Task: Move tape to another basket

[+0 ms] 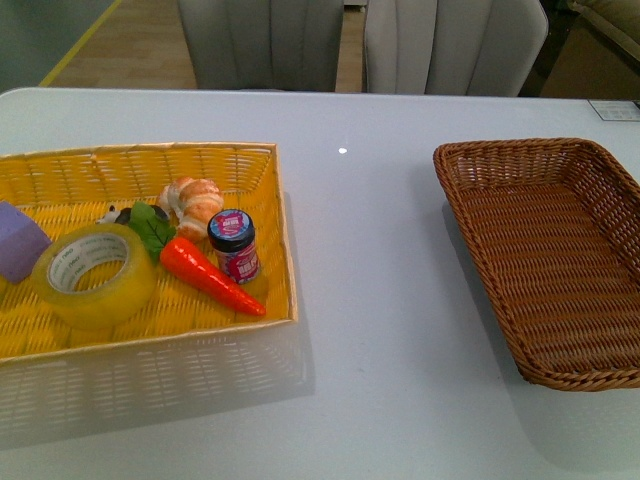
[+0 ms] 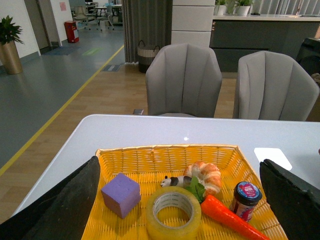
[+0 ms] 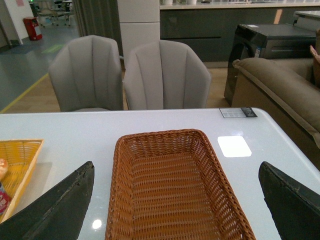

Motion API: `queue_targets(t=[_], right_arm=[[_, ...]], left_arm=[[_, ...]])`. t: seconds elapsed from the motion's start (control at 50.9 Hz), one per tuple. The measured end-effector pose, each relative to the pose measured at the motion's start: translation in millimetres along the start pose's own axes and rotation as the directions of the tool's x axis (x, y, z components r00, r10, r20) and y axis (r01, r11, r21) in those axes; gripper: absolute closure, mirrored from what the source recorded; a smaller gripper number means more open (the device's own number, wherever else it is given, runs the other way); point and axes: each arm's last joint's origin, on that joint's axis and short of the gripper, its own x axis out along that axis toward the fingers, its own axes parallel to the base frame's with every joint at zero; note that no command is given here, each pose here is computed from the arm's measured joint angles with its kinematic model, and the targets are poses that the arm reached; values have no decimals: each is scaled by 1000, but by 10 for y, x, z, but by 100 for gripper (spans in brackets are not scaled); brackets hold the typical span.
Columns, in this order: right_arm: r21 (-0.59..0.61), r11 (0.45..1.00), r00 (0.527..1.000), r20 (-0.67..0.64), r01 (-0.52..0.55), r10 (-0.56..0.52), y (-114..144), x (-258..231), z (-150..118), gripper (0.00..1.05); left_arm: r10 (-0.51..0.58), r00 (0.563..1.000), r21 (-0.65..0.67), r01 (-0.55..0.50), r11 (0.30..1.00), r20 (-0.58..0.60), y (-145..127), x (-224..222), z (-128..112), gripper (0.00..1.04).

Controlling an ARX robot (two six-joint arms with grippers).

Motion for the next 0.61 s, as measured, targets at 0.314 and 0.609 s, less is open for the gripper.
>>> queue_targets(t=[0.314,0.609], right_arm=[[0,1000,1000,0,0,0,0,0,0,9],[0,1000,1000,0,0,0,0,0,0,9]], left_arm=[[0,1000,0,0,1000,0,0,0,0,9],[0,1000,0,0,1000,0,0,0,0,9]])
